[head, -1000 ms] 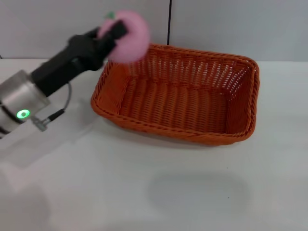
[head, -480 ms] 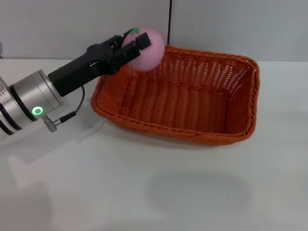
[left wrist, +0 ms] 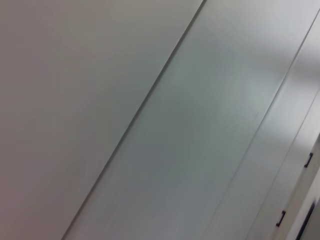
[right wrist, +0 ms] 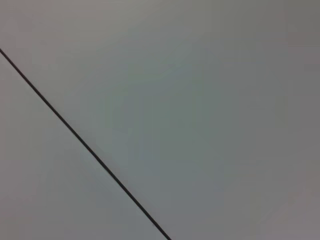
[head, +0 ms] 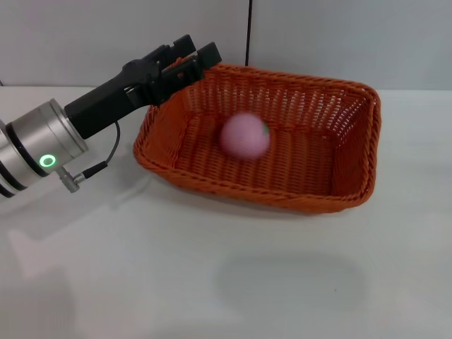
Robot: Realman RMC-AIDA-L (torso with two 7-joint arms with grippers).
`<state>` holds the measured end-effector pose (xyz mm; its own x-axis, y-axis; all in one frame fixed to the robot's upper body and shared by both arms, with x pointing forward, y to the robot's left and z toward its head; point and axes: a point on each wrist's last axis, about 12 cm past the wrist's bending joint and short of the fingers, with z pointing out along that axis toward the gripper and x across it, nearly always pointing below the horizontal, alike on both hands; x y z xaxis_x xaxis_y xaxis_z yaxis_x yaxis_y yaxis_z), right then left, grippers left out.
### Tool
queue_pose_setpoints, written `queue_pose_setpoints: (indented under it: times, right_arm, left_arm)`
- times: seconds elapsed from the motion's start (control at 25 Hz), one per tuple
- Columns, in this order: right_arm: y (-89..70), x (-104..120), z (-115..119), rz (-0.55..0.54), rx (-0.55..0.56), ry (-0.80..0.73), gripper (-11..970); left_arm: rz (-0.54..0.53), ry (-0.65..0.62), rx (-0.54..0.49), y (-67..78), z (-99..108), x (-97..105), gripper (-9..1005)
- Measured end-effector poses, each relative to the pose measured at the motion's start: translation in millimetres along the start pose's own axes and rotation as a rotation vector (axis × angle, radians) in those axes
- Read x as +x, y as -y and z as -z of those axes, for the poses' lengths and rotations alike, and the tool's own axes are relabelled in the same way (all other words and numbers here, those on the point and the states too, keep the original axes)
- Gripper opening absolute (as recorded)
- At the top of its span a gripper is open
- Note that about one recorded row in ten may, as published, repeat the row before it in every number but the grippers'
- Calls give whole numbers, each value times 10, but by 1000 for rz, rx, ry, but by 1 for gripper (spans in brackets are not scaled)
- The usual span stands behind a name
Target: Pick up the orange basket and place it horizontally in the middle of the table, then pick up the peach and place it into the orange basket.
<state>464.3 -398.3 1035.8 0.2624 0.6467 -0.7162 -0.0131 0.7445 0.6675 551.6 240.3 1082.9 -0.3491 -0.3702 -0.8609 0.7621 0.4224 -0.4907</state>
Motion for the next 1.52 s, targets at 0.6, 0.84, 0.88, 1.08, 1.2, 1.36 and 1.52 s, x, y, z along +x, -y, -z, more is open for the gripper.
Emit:
queue_pose_setpoints:
  times: [0.6,0.84,0.88,1.08,1.2,1.36,1.52]
  right_arm:
    - [69,-95,58,-12,38,58,548]
    - [77,-110,62,-13,41,64,548]
    - [78,-112,63,-13,41,65,548]
    - [88,-123,74,-12,47,71,548]
    - [97,-126,88,-14,53,75,548]
    - [119,-136,132,-14,64,79,548]
    - [129,-140,150,-16,72,85,548]
  left_arm:
    - [-170,560,-237,198,957,55,860]
    - [-308,713,-497,305,1381,221,859]
    - [-329,716,-525,312,1419,234,859]
    - [-386,736,-621,323,1556,256,859]
    - [-391,748,-636,327,1583,254,859]
    - [-390,746,-641,322,1587,253,859]
    - [-391,747,-637,314,1572,244,859]
